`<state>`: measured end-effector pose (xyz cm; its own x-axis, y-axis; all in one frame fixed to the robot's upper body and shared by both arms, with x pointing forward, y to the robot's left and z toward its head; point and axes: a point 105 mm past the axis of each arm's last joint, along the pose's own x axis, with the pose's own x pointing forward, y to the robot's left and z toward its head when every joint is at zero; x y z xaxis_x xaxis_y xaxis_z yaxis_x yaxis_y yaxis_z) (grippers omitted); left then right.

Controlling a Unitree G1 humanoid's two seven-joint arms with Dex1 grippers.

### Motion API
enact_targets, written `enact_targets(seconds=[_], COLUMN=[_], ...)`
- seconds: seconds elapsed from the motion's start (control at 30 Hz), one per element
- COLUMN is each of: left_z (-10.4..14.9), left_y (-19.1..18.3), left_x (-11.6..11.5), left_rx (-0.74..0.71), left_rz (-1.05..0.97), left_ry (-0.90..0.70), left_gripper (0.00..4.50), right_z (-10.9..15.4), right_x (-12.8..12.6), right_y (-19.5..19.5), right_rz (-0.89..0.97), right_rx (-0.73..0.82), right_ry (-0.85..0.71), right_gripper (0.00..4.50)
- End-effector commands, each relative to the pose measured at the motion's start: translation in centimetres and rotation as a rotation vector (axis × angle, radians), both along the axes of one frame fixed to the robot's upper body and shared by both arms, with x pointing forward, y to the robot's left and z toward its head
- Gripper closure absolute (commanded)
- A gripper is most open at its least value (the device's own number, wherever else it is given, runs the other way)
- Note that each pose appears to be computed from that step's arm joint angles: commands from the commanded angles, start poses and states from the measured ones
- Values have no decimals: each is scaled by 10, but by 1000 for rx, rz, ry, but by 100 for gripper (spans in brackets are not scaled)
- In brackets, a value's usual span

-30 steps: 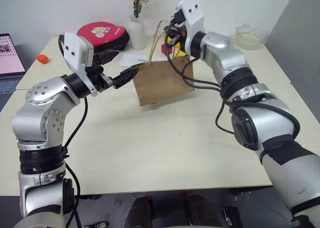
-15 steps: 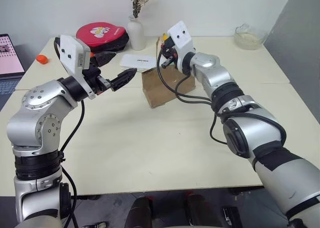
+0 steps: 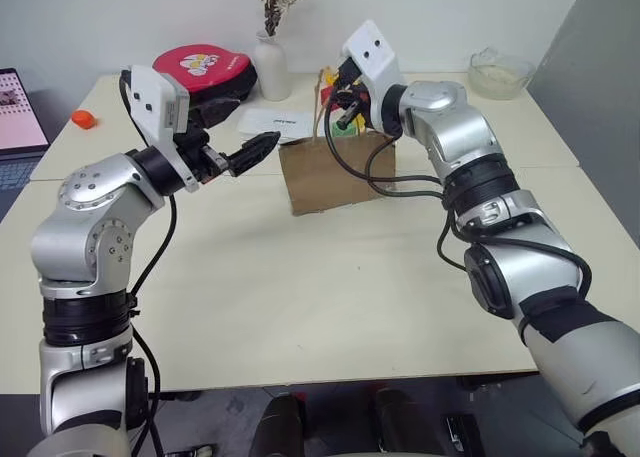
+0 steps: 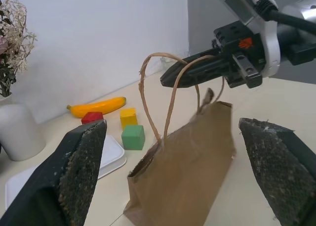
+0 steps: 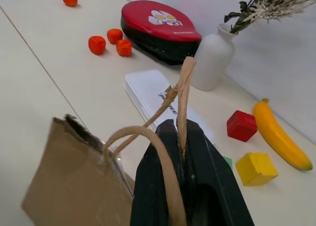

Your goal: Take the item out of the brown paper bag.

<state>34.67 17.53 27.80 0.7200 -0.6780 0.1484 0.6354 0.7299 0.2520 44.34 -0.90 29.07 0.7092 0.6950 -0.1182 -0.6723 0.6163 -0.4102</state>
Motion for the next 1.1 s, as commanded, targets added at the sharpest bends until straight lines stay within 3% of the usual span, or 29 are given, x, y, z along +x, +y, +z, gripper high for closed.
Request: enact_targets(seconds=[0.03, 0.37, 0.47, 0.6, 0.73, 0.8, 1.0, 1.1], left_z=[15, 12, 11, 11, 11, 10, 4, 4], left_y=[-5, -3, -2, -2, -6, -8, -2, -3], left_x=[-2, -3, -3, 0, 4, 7, 28, 41], left_rx=[7, 10, 18, 27, 32, 40, -8, -26], left_rz=[-16, -4, 1, -3, -21, -38, -50, -66], left_ry=[-65, -66, -63, -61, -58, -48, 38, 58], left_gripper=[0, 0, 0, 0, 0, 0, 0, 0], right_z=[17, 4, 0, -1, -1, 2, 8, 12], right_x=[-14, -11, -9, -11, -19, -29, -72, -92], right_y=[15, 7, -3, -17, -37, -44, -61, -68], right_rz=[50, -1, -11, -23, -37, -24, 52, 68], right_rx=[18, 25, 17, -3, -30, -15, 126, 192], right_ry=[-12, 41, 41, 28, 15, 23, 111, 129], right_gripper=[446, 446, 387, 248, 233, 202, 3, 3])
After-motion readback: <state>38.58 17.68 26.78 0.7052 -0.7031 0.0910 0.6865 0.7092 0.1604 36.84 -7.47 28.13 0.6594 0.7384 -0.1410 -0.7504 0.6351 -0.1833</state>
